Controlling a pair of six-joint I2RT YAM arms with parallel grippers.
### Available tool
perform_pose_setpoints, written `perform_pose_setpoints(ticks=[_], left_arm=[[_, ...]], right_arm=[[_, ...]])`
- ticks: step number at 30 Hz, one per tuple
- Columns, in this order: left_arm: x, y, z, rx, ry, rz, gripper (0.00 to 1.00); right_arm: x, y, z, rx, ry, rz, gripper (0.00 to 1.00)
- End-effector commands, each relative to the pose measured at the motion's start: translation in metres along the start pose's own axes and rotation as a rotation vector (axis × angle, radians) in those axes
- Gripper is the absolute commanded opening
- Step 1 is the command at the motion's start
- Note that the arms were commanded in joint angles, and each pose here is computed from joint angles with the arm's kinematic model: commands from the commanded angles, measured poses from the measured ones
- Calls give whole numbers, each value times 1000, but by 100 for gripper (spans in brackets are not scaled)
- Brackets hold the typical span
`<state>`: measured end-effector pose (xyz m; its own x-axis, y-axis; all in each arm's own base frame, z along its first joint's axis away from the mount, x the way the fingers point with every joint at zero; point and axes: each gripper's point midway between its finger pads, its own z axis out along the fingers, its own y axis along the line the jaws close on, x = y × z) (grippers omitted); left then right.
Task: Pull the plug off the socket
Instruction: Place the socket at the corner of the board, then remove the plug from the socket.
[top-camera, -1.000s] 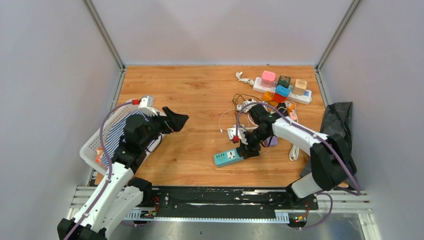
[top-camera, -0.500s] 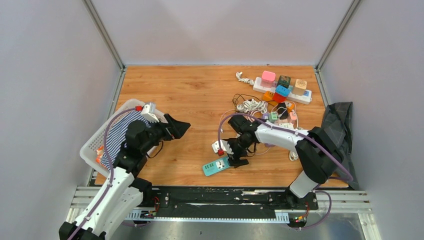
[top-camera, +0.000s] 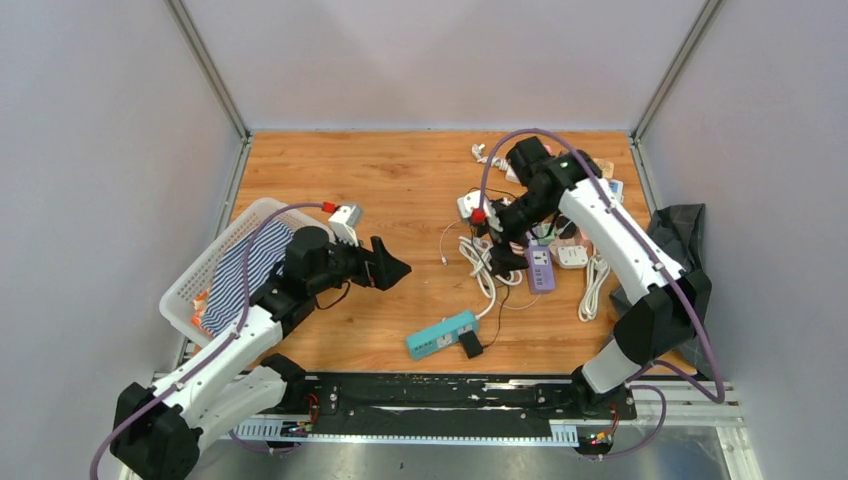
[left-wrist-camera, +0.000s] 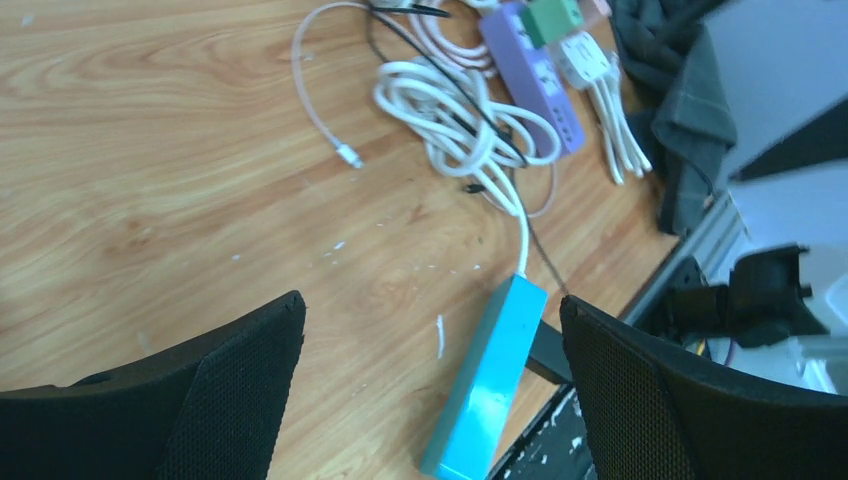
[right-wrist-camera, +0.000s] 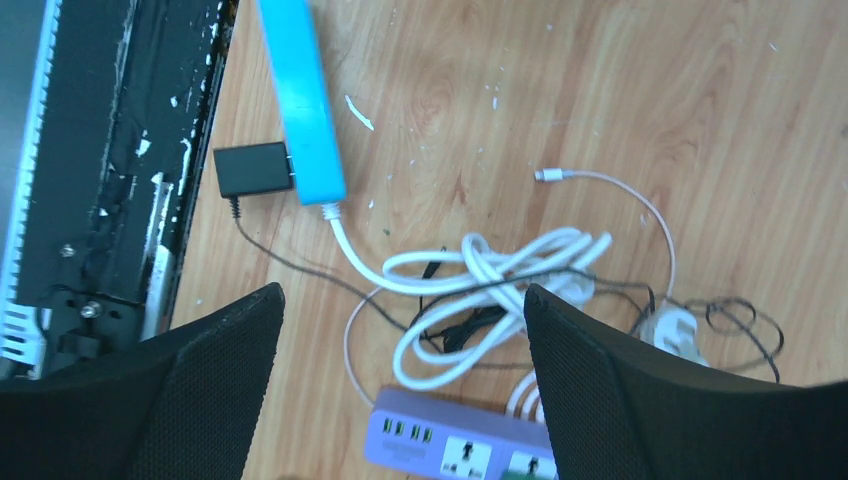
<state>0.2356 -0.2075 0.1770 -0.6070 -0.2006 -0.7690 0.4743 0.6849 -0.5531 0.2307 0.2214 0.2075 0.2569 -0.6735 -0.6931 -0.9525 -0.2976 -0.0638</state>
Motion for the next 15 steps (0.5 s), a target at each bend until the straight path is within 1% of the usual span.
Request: perform_pose_setpoints(ticks=[1, 3, 5, 7, 11, 13, 15], left_arm=[[-10, -26, 1, 63, 13, 199, 100], [-10, -11, -5, -40, 55, 255, 100], [-11, -4, -10, -88, 66, 264, 100], [-11, -13, -13, -50, 51, 238, 100], [-13, -38, -21, 76, -20, 157, 100], [-13, -46, -28, 114, -49, 139, 99], [-4, -49, -34, 137, -51, 120, 99]], right_arm=[[-7, 29, -42, -51, -52, 235, 90], [1, 27, -61, 9, -39, 309, 90], [11, 28, -77, 63, -47, 366, 90], [23, 27, -88, 124, -58, 427, 89], [40, 23, -100, 222, -96, 555, 89], [42, 27, -103, 238, -143, 626, 87], [41, 35, -103, 247, -200, 676, 84]])
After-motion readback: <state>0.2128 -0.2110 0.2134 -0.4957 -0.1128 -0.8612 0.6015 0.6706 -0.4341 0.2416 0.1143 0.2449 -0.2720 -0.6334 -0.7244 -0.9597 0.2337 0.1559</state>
